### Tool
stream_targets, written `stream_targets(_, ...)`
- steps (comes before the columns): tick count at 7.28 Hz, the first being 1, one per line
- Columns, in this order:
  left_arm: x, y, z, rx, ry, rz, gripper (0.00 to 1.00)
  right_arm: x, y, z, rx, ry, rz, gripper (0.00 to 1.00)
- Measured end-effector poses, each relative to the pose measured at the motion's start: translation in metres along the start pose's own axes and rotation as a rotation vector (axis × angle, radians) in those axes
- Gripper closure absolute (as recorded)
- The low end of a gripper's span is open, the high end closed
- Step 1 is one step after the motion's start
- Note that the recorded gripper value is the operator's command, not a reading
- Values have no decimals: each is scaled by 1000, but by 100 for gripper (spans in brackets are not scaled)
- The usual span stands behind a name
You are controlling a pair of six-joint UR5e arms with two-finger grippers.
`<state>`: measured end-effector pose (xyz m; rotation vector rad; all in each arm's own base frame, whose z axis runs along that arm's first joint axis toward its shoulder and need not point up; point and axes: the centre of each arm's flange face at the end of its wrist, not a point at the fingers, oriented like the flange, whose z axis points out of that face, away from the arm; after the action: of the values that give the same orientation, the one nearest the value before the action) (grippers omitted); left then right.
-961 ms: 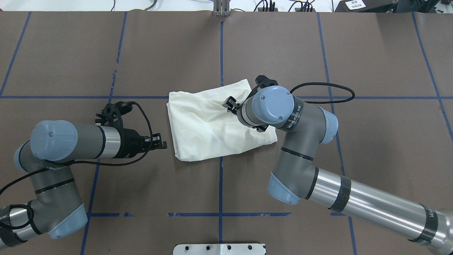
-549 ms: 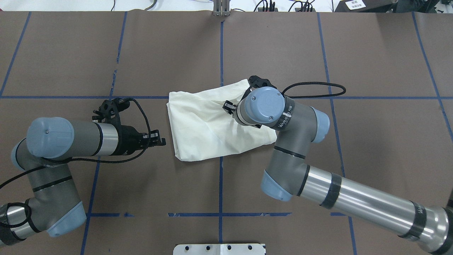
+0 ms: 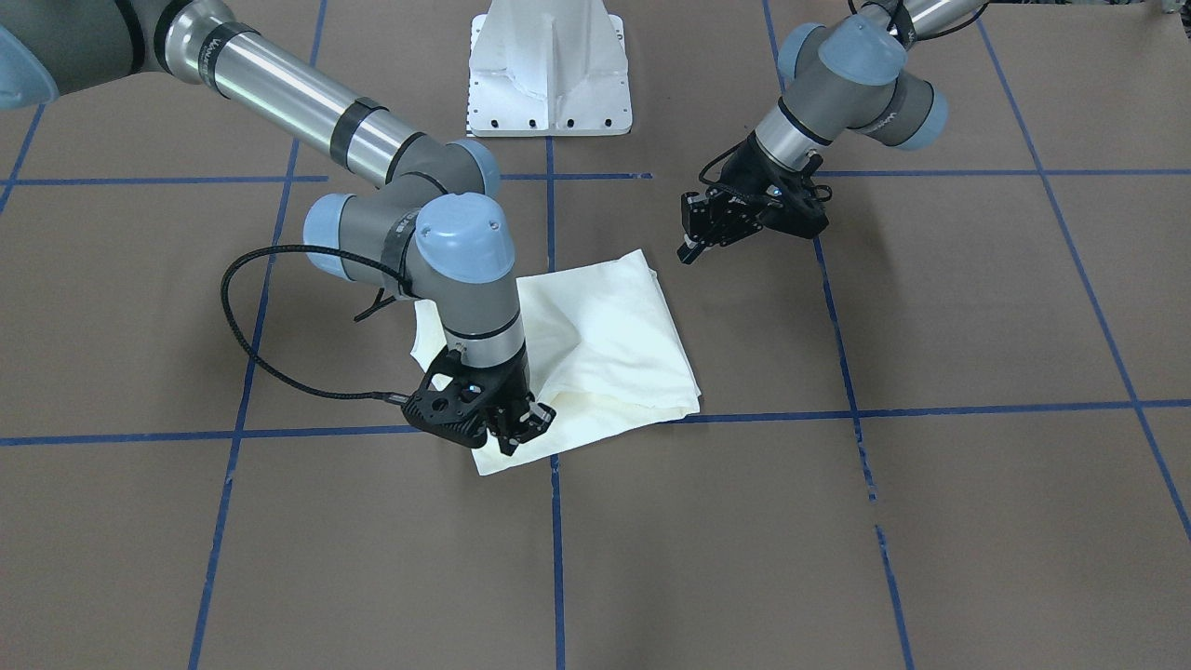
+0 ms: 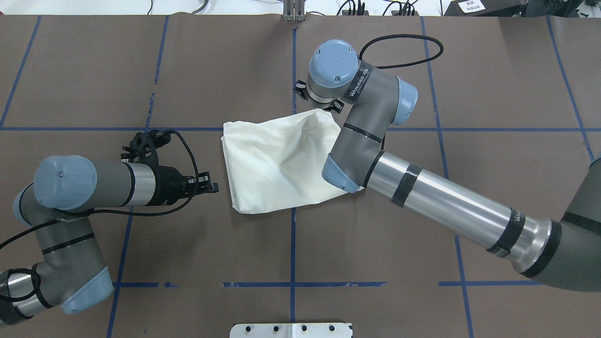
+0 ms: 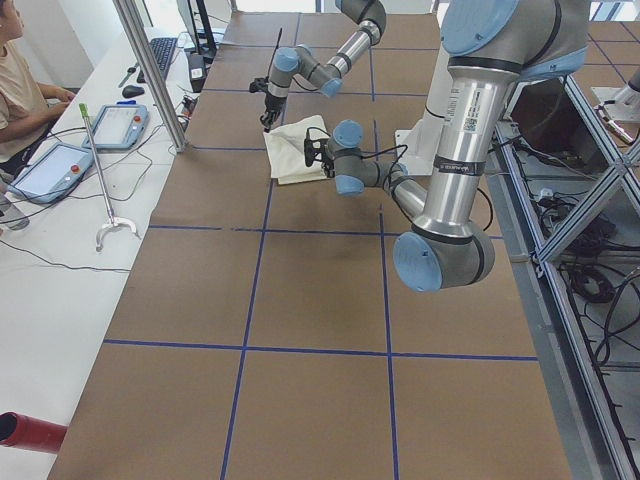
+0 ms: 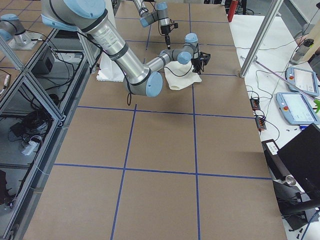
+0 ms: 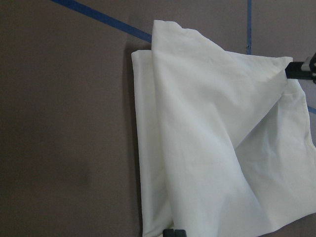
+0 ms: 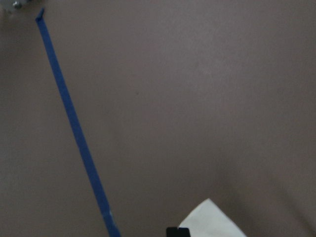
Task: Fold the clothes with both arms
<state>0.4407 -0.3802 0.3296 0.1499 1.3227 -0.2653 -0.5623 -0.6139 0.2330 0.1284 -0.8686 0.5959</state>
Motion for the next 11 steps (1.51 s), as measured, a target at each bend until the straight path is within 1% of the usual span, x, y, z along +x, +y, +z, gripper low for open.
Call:
stream_targets(1,-3,-10,-5,15,-3,-1,100,7,-33,-5,-2,6,16,100)
stream_targets(2,-5,-20,-9,31,-6,-5,100,16,-57,-13,-18,3,18,100)
stream_targets(3,-7,-31,-12,49,-9,-6,100,31,-76,-23,-42,-7,9,100)
stream_targets(4,-9,-45,-18,73,-17,18,100,61,-97,-39,-77,-24,-15,100)
stream_targets(5,-13,-63,-27,102,-40,79,100,107,-124,-59,-109,-43,-63,100)
stream_targets(6,-24,-91,-44,127,-84,155,100,169,-159,-80,-123,-51,-126,100)
stream_targets(7,-45,-126,-73,136,-138,230,100,241,-197,-103,-124,-50,-196,100)
stream_targets(8,-79,-157,-116,141,-197,301,100,314,-233,-123,-123,-42,-271,100)
stream_targets(9,-115,-181,-174,152,-267,376,71,387,-265,-144,-126,-39,-355,100)
stream_targets(10,-142,-203,-237,164,-362,462,52,451,-287,-165,-124,-43,-419,28)
stream_targets(11,-167,-227,-304,156,-490,551,1,508,-299,-183,-119,-45,-457,0)
